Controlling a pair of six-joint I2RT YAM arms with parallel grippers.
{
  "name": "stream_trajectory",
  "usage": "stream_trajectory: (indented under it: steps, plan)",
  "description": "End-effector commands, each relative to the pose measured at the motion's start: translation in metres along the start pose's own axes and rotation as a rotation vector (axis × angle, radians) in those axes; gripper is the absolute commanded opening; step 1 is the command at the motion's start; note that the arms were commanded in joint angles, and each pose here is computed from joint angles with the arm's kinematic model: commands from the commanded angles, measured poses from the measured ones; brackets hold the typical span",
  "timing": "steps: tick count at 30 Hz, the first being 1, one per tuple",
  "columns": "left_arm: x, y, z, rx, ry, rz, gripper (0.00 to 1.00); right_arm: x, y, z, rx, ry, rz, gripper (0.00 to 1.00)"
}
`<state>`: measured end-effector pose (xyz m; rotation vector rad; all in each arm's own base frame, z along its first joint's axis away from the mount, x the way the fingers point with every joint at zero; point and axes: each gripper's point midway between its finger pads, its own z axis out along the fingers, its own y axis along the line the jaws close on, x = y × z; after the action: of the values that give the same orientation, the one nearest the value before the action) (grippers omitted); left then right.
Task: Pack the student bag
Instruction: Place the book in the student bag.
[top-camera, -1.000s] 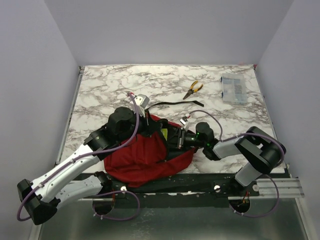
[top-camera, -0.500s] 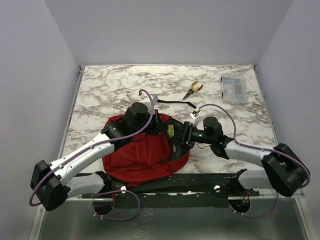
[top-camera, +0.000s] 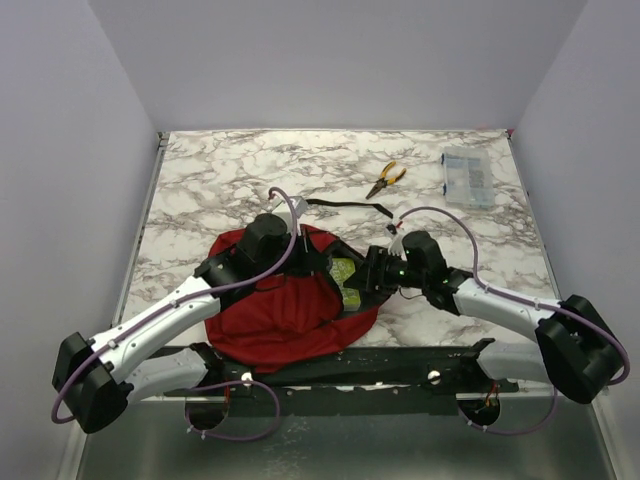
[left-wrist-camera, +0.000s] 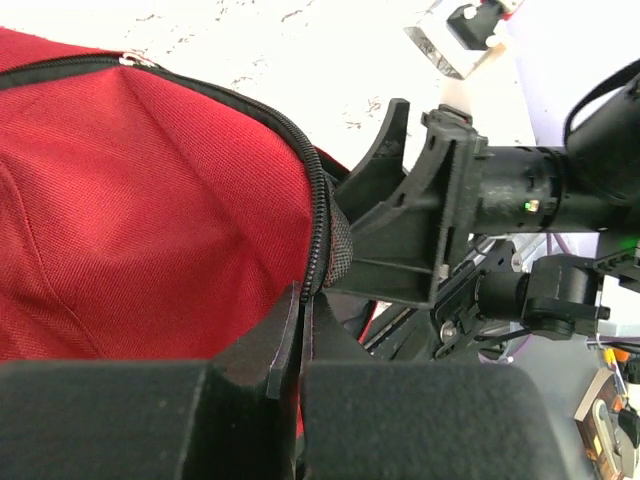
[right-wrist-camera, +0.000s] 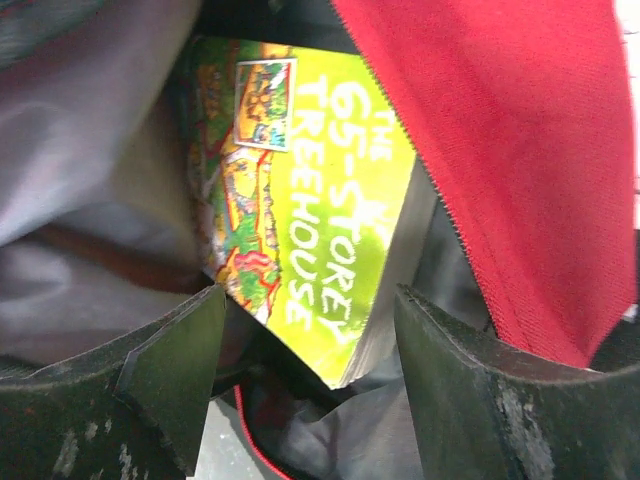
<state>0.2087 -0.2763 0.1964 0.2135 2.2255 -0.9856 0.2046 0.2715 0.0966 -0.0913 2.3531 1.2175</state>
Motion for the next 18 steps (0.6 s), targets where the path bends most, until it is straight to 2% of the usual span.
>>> stream_trajectory:
  steps: [1, 5, 10, 12, 16, 18]
  plan:
    - [-0.001, 0.004, -0.016, -0.007, -0.035, 0.021, 0.0, -0.014, -0.023, 0.004, 0.137, -0.044, -0.037, 0.73]
    - [0.003, 0.001, -0.012, 0.013, -0.004, 0.012, 0.0, 0.001, -0.026, 0.015, 0.114, 0.028, 0.013, 0.76]
    - [0.011, 0.0, 0.004, 0.025, 0.048, -0.025, 0.0, 0.014, -0.043, 0.029, 0.134, 0.056, 0.078, 0.82]
    - [0.015, -0.001, 0.009, 0.033, 0.066, -0.04, 0.0, 0.024, -0.044, 0.039, 0.085, 0.09, 0.113, 0.82]
    - [0.021, -0.002, 0.013, 0.05, 0.089, -0.058, 0.0, 0.025, -0.01, 0.046, -0.153, 0.092, 0.184, 0.76]
    - [0.023, -0.002, 0.012, 0.053, 0.09, -0.064, 0.0, 0.02, 0.006, 0.043, -0.229, 0.08, 0.21, 0.69]
